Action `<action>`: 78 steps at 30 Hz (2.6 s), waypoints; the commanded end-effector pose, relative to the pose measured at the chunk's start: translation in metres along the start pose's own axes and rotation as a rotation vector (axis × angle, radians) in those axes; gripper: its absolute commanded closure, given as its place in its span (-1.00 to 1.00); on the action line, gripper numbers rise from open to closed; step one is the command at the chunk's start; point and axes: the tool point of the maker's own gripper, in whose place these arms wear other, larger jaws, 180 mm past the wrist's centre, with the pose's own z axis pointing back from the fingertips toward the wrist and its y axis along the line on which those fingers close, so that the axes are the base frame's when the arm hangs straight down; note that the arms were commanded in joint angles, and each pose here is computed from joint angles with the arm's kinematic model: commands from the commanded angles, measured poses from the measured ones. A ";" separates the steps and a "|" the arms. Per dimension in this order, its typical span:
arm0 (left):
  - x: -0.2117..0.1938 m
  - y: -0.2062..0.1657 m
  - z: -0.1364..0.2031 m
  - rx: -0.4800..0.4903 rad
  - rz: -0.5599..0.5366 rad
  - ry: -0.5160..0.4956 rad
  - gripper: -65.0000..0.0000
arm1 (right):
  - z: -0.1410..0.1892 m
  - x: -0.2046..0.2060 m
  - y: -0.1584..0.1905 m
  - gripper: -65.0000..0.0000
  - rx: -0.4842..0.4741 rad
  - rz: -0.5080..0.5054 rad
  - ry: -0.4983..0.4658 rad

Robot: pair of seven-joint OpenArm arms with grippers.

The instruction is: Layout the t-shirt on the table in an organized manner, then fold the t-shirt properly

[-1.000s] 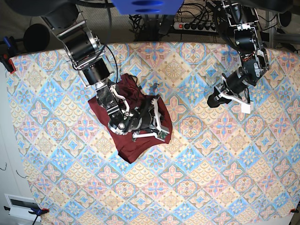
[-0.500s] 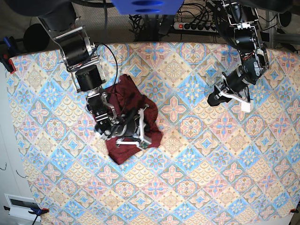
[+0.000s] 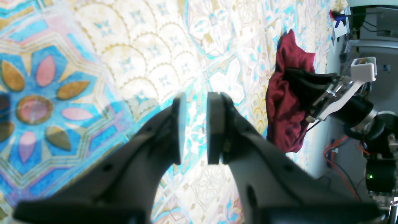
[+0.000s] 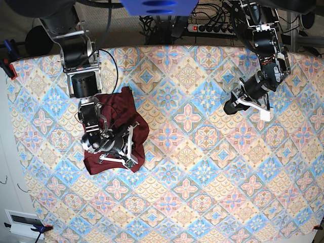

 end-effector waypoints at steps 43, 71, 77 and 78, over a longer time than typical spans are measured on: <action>-0.039 0.024 0.128 0.173 -0.098 -0.035 1.00 | 0.227 -0.199 0.053 0.91 -0.221 -0.532 -0.067; -0.228 0.195 0.166 0.686 -0.178 0.371 1.00 | 0.238 -0.423 0.252 0.91 0.075 -0.799 0.574; -0.267 0.223 0.129 0.676 -0.255 0.381 1.00 | 0.179 -0.428 0.269 0.91 0.161 -0.848 0.562; -0.271 0.227 0.123 0.672 -0.270 0.378 1.00 | 0.171 -0.428 0.272 0.91 0.169 -0.874 0.552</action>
